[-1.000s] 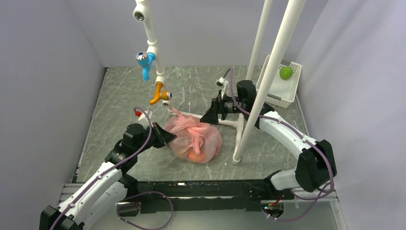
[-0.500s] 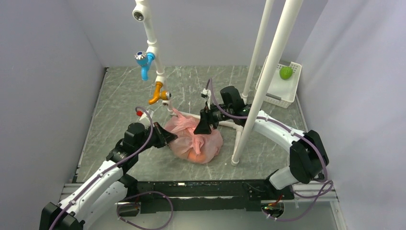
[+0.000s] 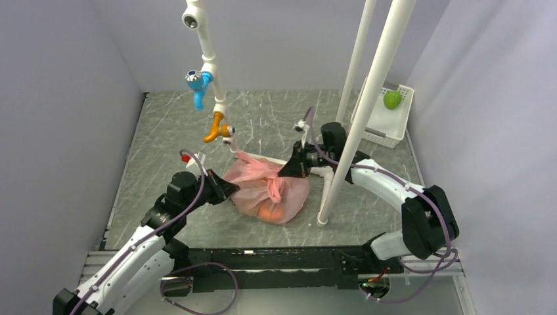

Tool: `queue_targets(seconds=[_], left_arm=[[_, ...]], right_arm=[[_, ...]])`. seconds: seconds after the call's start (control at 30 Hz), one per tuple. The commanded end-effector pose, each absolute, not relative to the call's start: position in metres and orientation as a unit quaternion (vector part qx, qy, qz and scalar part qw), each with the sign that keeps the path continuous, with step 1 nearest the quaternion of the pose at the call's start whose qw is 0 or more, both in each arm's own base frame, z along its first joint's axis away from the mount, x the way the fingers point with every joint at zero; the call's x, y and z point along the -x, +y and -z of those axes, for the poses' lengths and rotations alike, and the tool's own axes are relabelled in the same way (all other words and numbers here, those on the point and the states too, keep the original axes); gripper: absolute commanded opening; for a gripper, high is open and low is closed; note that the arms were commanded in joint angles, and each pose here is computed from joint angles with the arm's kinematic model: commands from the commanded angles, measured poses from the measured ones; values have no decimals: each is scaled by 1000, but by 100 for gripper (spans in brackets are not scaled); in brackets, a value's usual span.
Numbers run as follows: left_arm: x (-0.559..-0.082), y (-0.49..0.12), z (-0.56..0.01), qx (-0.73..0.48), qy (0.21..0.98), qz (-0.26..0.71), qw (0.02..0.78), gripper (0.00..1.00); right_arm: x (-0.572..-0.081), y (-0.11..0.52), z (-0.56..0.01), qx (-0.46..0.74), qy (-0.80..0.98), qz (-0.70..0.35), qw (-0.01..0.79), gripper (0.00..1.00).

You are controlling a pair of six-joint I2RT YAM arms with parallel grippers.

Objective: Take the fake fruits out of the plastic bag
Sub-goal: Untie the plastic bag at the center of the board.

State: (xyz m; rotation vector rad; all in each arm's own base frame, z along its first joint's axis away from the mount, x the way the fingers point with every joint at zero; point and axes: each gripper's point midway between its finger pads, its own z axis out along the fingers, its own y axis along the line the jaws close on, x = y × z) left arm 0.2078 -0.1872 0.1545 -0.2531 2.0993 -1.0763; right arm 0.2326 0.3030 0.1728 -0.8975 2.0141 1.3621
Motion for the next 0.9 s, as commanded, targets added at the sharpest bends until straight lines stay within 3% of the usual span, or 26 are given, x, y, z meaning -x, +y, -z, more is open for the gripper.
queue_targets(seconds=[0.0,0.3,0.4,0.53,0.6,0.87], left_arm=[[-213,-163,-156,143,820,375,408,0],[-202,-174,-163,79,817,401,407,2],[-199,-179,-173,45,809,412,416,20],[-197,-175,-189,19,797,406,447,58],[-198,-170,-196,4,796,390,462,71],[-208,-161,-205,1,814,345,468,84]], right_arm=[[-250,275,-209,302,712,-539,334,0],[-252,264,-213,274,698,-576,324,0],[-254,268,-219,281,692,-583,320,0],[-245,290,-222,321,683,-591,286,0],[-238,302,-218,343,684,-587,264,0],[-225,312,-213,357,668,-608,238,0]])
